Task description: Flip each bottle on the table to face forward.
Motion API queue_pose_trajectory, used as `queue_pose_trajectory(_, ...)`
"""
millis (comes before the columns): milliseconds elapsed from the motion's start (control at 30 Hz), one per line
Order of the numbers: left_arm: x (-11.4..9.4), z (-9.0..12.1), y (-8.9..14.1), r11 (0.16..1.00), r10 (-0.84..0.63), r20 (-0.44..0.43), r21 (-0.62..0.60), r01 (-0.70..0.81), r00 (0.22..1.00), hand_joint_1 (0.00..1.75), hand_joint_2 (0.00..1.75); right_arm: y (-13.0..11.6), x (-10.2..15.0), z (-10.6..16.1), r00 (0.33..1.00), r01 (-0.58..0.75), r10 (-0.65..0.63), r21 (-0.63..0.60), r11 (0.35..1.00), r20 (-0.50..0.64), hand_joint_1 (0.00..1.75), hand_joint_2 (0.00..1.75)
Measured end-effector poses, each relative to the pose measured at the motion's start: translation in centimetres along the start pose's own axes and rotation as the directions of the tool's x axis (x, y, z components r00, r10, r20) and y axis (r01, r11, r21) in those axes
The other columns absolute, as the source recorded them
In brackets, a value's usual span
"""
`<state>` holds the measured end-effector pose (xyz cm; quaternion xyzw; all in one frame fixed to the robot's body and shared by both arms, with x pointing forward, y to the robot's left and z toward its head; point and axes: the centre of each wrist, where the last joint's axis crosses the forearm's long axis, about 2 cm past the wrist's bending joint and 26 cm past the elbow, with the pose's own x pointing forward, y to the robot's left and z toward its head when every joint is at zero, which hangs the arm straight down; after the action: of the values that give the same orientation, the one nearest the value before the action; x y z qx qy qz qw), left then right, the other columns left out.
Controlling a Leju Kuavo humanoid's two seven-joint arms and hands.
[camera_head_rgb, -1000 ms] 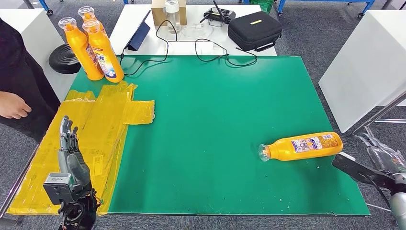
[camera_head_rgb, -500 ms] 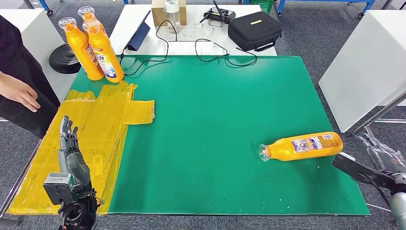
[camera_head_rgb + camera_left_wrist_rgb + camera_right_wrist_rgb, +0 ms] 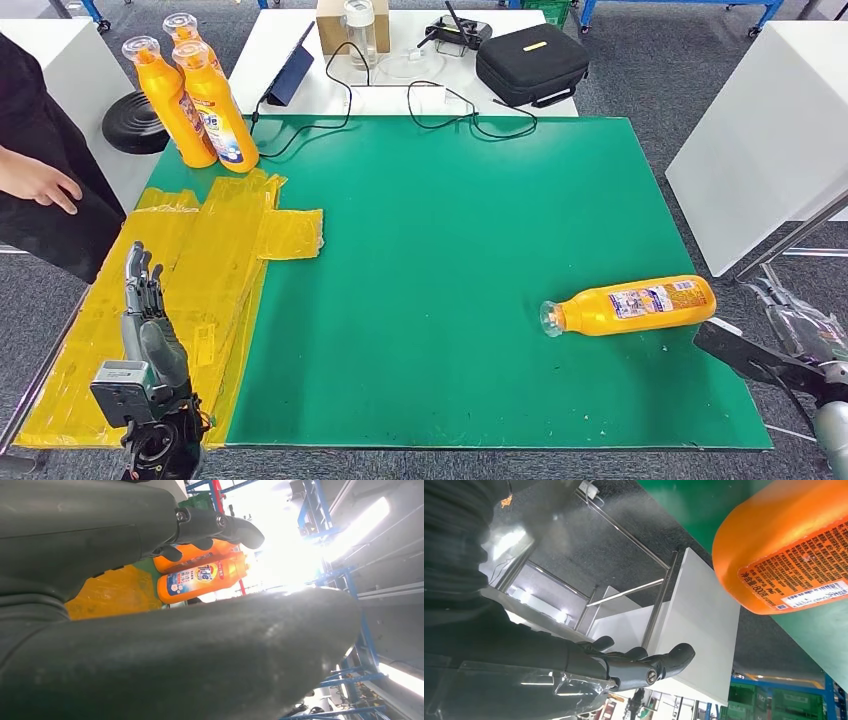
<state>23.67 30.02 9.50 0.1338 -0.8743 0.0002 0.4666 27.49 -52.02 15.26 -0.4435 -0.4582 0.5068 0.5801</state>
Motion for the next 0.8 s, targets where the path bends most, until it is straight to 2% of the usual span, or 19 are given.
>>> queue_pose_trajectory(267, 0.0, 0.0, 0.0, 1.000, 0.000, 0.000, 0.000, 0.000, 1.000, 0.00, 0.00, 0.0, 0.0, 0.0, 1.000, -0.002, 0.002, 0.000, 1.000, 0.003, 0.00, 1.75)
queue_pose_trajectory(333, 0.0, 0.1, 0.0, 1.000, 0.005, -0.007, 0.003, -0.005, 1.000, 0.00, 0.00, -0.2, 0.6, -0.8, 0.999, -0.020, 0.020, 0.000, 1.000, 0.032, 0.00, 1.75)
queue_pose_trajectory(400, 0.0, 0.4, 0.1, 1.000, 0.011, -0.016, 0.009, -0.011, 1.000, 0.00, 0.00, -0.3, 2.4, -2.9, 0.997, -0.029, 0.030, -0.016, 0.999, 0.068, 0.00, 1.75)
queue_pose_trajectory(500, 0.1, 0.4, 0.0, 1.000, 0.020, -0.013, 0.010, -0.020, 1.000, 0.00, 0.00, 0.9, 6.6, -6.6, 0.994, 0.002, 0.002, -0.037, 0.999, 0.107, 0.00, 1.75)
queue_pose_trajectory(567, 0.2, 0.5, -0.1, 1.000, 0.024, -0.013, 0.010, -0.024, 1.000, 0.00, 0.00, 1.7, 8.5, -7.8, 0.991, 0.023, -0.020, -0.022, 0.999, 0.132, 0.00, 1.75)
queue_pose_trajectory(800, 0.3, 0.9, 0.0, 1.000, 0.025, -0.023, 0.009, -0.025, 0.999, 0.00, 0.00, 2.1, 11.0, -9.4, 0.984, 0.040, -0.044, 0.026, 0.999, 0.173, 0.00, 1.75)
